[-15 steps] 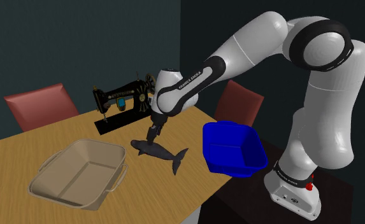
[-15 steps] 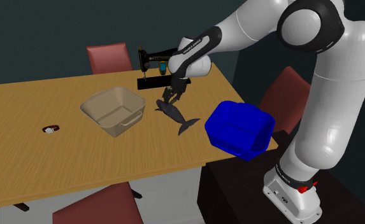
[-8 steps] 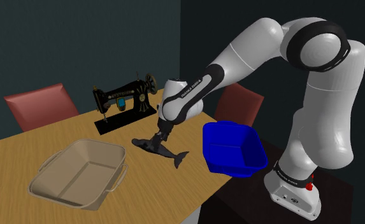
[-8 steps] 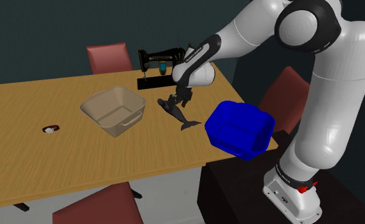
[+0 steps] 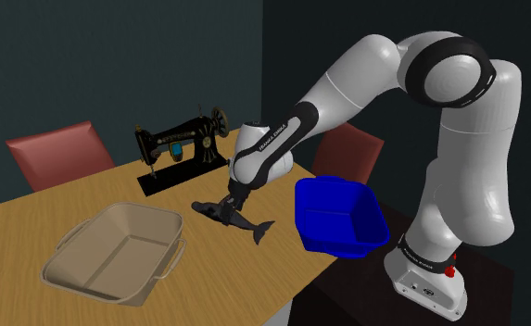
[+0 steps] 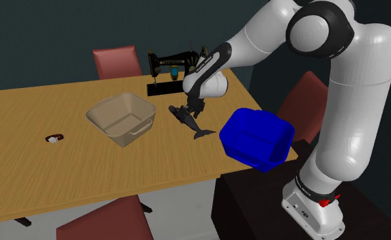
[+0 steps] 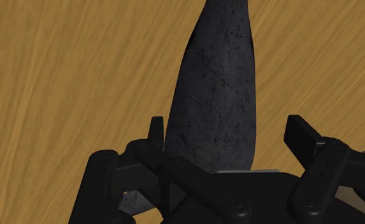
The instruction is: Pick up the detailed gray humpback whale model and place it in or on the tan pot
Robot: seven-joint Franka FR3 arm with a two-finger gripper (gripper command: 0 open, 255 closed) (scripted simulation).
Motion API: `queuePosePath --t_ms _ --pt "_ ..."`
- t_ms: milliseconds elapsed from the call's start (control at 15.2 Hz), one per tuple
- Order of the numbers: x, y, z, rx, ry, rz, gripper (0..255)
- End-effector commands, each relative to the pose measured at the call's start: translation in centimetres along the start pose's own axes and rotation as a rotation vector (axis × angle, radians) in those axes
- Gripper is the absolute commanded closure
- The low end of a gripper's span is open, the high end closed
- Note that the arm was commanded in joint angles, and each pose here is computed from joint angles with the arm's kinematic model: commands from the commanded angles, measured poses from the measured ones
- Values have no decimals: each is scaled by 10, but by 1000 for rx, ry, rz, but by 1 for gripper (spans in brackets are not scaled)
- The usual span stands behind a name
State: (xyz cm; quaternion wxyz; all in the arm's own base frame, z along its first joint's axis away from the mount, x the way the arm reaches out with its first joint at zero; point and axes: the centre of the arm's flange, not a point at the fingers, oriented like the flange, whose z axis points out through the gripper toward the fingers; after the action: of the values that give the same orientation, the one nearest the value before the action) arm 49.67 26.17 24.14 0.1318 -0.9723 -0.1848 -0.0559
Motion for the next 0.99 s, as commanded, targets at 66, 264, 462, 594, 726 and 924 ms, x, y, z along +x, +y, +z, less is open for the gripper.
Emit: queuePosePath --t_ms 66,264,462,594,726,924 --pt "0 0 0 0 0 0 0" --pt "0 0 0 0 0 0 255" --pt "0 0 0 0 0 0 255" --pt "0 0 0 0 0 0 255" --pt "0 0 0 0 0 0 255" --pt "2 -2 -10 0 0 0 255"
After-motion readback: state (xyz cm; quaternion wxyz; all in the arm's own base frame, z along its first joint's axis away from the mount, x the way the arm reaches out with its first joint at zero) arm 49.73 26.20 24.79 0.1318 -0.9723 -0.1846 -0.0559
